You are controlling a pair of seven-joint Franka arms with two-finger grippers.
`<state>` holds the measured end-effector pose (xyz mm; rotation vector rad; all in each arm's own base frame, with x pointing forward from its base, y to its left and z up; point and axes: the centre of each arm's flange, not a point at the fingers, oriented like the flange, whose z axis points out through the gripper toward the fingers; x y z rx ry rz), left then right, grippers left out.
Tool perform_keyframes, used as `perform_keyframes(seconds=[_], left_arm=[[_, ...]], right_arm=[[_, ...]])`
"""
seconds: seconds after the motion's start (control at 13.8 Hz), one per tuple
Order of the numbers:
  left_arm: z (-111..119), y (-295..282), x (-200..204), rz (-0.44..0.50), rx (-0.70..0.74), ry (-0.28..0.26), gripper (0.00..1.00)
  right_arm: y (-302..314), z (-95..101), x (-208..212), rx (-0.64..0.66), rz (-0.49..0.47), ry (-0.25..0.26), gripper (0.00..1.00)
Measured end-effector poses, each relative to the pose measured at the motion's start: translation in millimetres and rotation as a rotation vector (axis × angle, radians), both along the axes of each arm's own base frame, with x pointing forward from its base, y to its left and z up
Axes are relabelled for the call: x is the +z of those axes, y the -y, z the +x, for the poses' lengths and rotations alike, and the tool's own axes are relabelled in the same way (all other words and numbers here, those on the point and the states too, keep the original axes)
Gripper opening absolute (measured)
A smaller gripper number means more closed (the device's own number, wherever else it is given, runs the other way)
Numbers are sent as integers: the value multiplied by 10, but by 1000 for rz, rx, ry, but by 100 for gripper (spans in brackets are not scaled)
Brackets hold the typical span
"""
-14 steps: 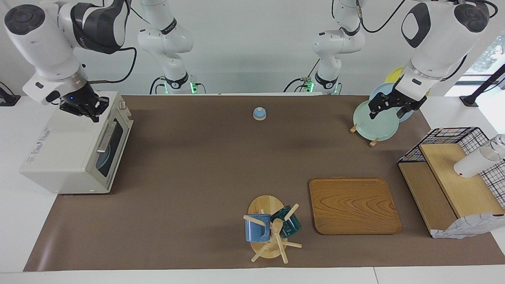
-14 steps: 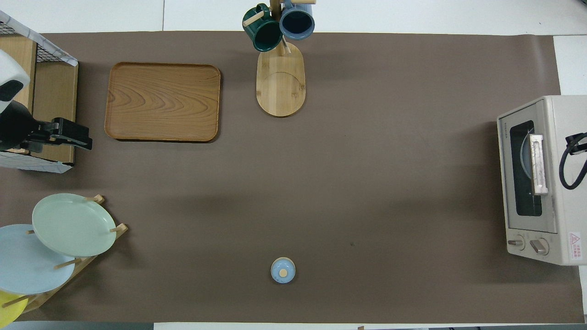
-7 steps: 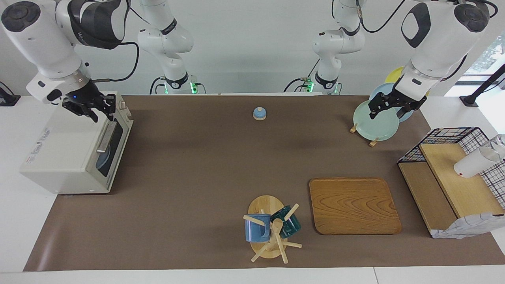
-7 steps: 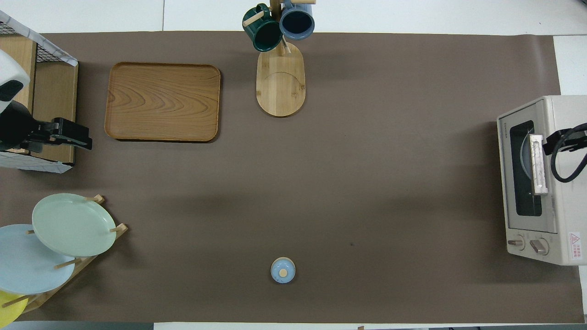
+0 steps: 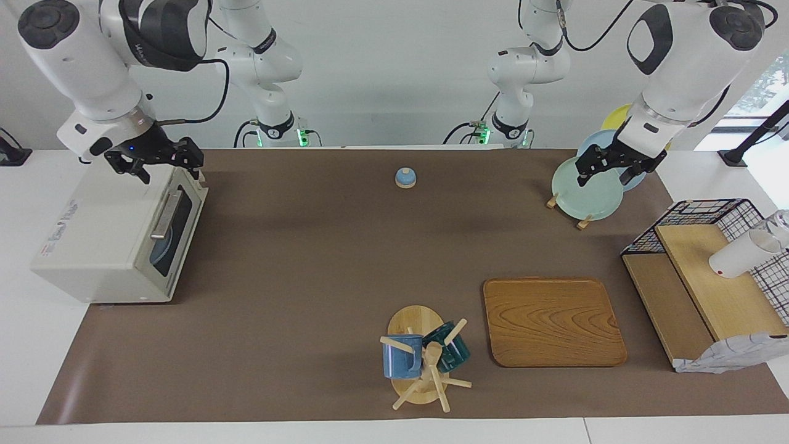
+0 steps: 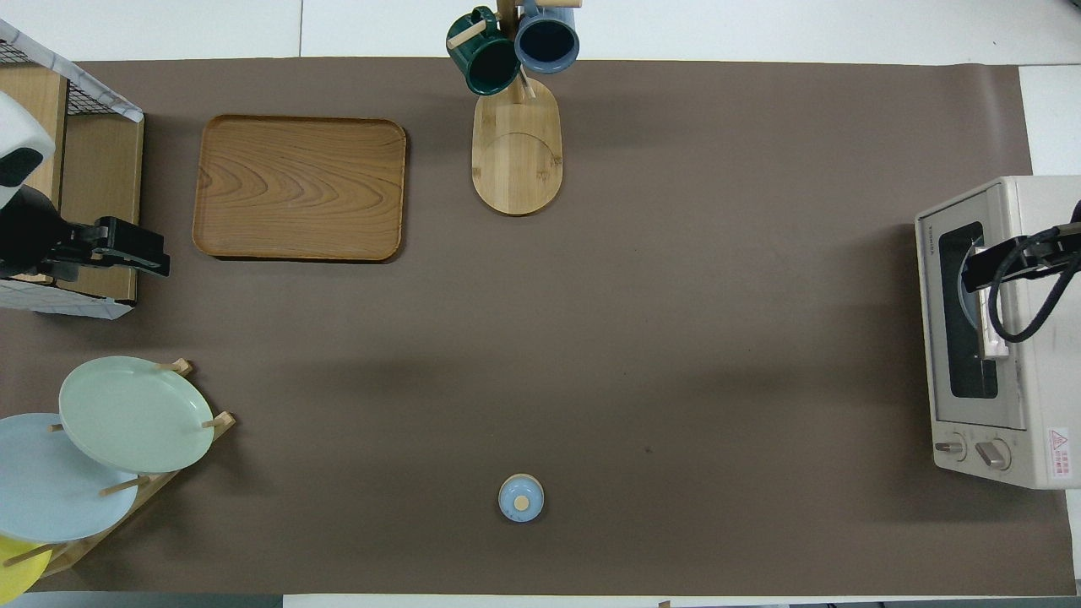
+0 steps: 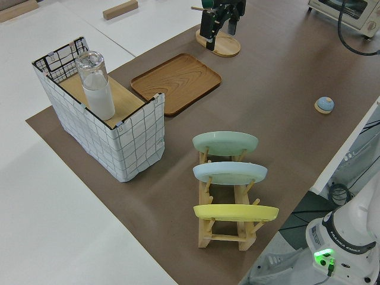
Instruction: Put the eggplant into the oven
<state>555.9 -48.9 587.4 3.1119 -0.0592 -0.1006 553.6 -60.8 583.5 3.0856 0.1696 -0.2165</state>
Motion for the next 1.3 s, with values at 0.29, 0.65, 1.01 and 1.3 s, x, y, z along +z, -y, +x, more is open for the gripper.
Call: perform_keyframes(seconds=[0.29, 0.65, 1.01, 1.3], left_arm=[[0, 0, 0, 0, 0, 0, 100], [0, 0, 0, 0, 0, 0, 100], [0, 0, 0, 0, 0, 0, 100], [0, 0, 0, 0, 0, 0, 100]], right_arm=[[13, -29, -10, -21, -1, -3, 100], [3, -66, -35, -23, 0, -10, 100], [10, -68, -42, -25, 0, -11, 100], [16, -69, -39, -30, 0, -10, 100]])
